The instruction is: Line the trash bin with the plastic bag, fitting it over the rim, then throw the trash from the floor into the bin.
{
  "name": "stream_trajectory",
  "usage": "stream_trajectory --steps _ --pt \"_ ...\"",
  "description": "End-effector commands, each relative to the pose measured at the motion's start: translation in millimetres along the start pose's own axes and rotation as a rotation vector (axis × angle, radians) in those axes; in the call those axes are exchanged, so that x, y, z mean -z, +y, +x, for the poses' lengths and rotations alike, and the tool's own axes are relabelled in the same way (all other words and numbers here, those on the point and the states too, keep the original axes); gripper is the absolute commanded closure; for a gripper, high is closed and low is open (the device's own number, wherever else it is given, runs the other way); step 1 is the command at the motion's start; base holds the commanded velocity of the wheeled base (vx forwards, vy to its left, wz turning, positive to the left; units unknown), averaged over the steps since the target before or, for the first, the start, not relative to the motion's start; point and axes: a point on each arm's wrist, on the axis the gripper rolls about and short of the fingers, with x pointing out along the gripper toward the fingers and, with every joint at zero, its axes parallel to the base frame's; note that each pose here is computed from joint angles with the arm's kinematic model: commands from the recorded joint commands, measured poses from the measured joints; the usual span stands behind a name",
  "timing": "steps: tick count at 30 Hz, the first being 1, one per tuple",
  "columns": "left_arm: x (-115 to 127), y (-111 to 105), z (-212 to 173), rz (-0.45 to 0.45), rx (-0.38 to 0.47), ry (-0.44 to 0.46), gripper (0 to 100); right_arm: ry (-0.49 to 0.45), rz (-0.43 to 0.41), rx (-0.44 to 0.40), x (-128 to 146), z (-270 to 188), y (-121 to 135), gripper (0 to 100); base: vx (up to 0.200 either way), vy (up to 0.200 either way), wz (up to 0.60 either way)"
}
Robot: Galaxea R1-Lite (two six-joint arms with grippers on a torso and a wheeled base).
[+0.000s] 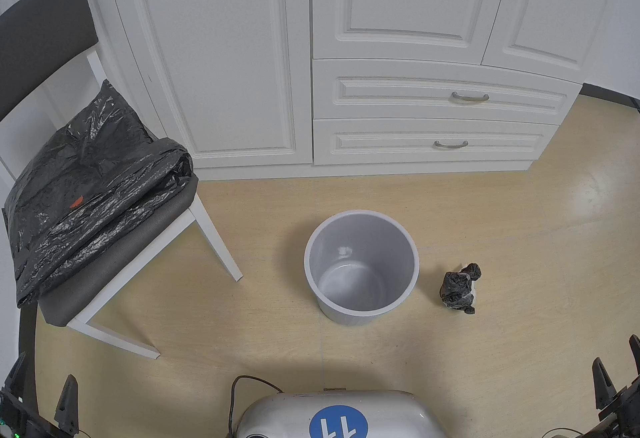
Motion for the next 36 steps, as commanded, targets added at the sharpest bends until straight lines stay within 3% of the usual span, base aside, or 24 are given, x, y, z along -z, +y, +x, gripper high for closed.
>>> stream_trajectory --steps 1,9,36 --pt "5.2 0.2 0.2 0.001 -0.001 0.003 0 0.000 0.000 0.000 4.8 -0.1 -0.1 0 0.000 0.000 0.00" --pt "5.4 0.0 0.3 0.039 0.007 0.006 0 0.001 -0.002 -0.002 5.0 -0.1 0.0 0 0.000 0.000 0.00" --pt "5.4 -0.1 0.1 0.045 0.013 0.003 0 0.003 -0.003 -0.005 5.4 0.1 0.1 0 0.000 0.000 0.00"
